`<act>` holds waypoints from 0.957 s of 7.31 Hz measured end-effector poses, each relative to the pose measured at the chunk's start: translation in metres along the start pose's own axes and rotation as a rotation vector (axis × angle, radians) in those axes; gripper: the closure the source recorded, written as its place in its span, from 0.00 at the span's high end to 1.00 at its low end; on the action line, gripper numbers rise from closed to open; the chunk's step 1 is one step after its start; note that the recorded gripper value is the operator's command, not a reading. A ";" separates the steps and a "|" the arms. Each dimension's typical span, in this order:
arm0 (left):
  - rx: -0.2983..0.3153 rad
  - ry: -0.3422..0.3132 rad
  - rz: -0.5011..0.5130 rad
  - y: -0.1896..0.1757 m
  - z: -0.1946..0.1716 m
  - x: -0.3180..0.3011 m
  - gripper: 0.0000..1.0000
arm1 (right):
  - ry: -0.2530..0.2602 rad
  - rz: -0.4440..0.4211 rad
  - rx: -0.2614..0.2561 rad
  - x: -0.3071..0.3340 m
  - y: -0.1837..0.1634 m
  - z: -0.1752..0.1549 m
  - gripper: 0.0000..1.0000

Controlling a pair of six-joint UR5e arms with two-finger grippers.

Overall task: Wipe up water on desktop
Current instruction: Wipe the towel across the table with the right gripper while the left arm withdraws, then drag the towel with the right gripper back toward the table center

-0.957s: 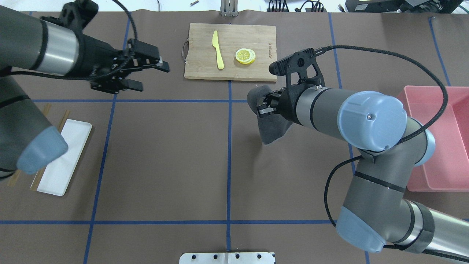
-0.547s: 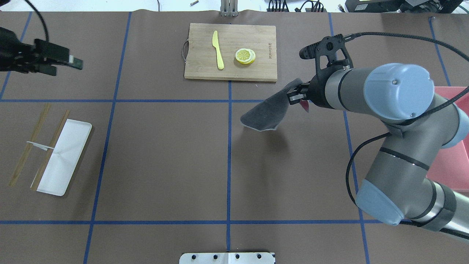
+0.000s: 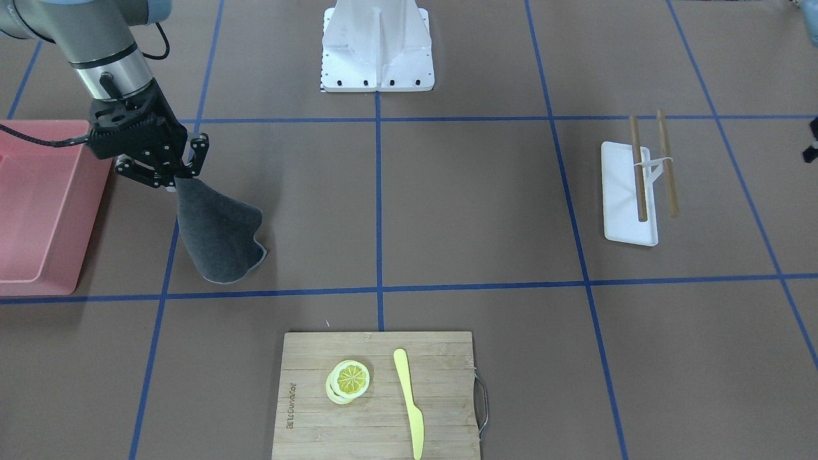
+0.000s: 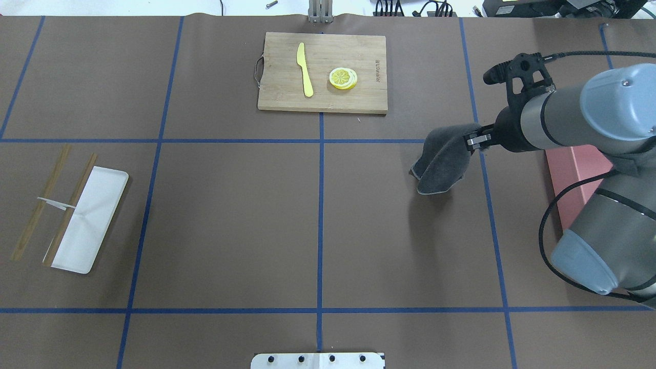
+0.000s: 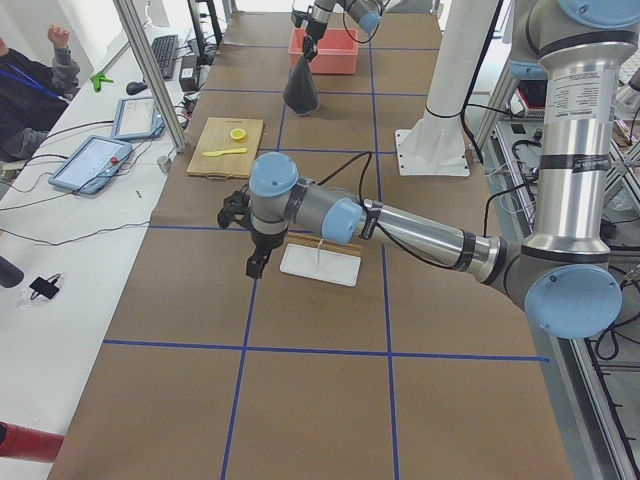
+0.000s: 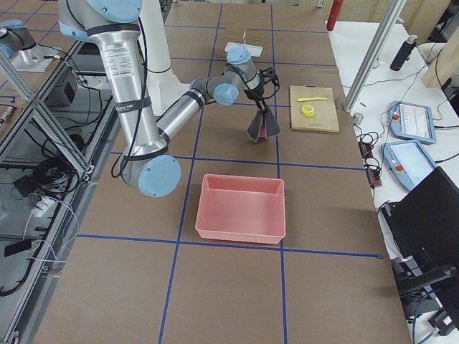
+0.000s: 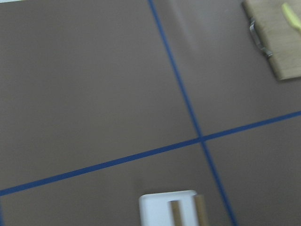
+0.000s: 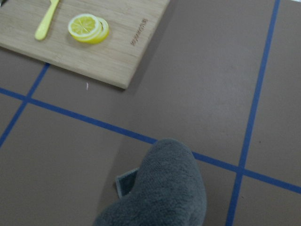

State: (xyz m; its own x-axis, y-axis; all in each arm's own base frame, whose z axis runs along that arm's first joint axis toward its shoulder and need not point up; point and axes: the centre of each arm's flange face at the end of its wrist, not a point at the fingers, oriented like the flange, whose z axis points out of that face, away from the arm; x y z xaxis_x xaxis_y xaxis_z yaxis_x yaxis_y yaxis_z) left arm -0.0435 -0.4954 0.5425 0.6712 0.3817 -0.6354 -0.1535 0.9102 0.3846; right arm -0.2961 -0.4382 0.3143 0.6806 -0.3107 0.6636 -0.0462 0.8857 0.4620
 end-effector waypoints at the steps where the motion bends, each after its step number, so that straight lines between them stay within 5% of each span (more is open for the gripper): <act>1: -0.028 -0.006 0.028 0.021 0.002 -0.039 0.99 | 0.033 0.018 -0.054 0.027 0.026 0.006 0.00; 4: -0.049 -0.005 0.032 0.044 0.006 -0.065 0.99 | 0.149 -0.022 -0.190 0.074 0.084 0.043 0.00; 7: -0.048 -0.008 0.025 0.048 0.004 -0.070 0.99 | 0.113 0.121 -0.175 -0.075 0.026 0.096 0.00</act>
State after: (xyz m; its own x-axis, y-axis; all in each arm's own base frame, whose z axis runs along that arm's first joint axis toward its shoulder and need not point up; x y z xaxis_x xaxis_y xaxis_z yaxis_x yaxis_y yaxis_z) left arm -0.0947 -0.4788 0.6082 0.6724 0.4033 -0.6207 -0.2044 0.9071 0.3679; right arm -0.4180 -0.4245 0.3333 0.7558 -0.1668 0.6332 -0.0116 0.9634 0.2677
